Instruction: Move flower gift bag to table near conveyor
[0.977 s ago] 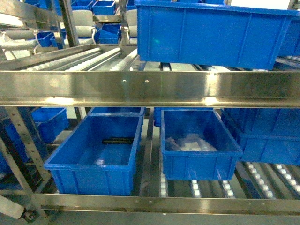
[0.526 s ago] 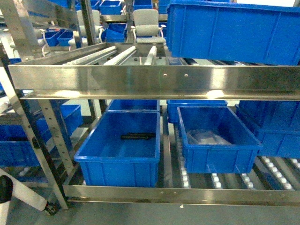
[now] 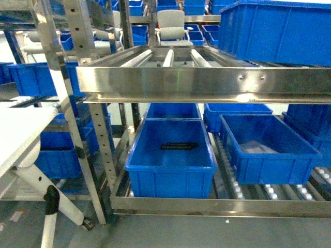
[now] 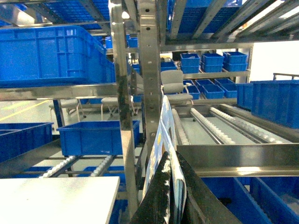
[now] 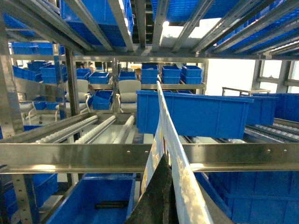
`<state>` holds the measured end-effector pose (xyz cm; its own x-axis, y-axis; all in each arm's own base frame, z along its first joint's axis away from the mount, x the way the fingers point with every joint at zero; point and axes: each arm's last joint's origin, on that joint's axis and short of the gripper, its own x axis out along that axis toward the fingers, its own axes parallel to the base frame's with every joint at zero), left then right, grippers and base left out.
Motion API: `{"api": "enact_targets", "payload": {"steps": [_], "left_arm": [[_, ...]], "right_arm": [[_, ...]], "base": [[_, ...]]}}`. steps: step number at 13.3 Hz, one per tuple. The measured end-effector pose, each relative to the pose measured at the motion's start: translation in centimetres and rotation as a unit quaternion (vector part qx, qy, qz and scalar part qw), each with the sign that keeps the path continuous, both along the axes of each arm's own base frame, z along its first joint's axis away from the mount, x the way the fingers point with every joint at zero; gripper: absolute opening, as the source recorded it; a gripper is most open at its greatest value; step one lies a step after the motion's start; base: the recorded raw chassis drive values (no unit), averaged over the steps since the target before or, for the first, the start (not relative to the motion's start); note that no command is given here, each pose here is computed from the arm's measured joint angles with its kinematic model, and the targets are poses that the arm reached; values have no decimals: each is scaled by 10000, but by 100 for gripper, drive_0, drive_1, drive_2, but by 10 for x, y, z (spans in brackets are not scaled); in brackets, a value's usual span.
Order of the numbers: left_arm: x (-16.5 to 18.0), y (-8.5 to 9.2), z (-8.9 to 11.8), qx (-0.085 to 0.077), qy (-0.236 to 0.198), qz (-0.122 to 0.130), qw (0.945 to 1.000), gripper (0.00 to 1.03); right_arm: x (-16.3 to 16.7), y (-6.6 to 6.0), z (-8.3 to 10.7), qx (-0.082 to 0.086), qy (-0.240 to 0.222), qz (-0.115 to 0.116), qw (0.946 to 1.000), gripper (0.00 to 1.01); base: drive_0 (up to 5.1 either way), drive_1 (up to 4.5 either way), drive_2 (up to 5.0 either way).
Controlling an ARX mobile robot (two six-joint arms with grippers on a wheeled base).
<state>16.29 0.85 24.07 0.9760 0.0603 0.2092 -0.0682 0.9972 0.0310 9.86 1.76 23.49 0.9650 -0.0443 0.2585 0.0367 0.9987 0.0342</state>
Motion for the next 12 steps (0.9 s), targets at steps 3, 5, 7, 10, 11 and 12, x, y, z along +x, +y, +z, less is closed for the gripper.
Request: {"api": "enact_targets", "payload": {"steps": [3,5,7,10,11,12], "left_arm": [[0,0,0,0,-2,2,10000,2],[0,0,0,0,-8,2,10000,2],[0,0,0,0,0,2,10000,2],[0,0,0,0,-2,2,10000,2],[0,0,0,0,-2,2,10000,2],[0,0,0,0,2,2,10000,2]], "right_arm": [[0,0,0,1,-4,-2,10000,2],[0,0,1,8,-33,0,10000,2],[0,0,0,0,0,-2,10000,2],[0,0,0,5,-18,-2,10000,2],[0,0,0,3,-13,-2,10000,2],[0,0,0,1,-6,-2,10000,2]], "base": [[-486,88,358],[-486,88,358],[-486,88,358],[-486,88,358],[-486,88,358],[-486,88,358]]}}
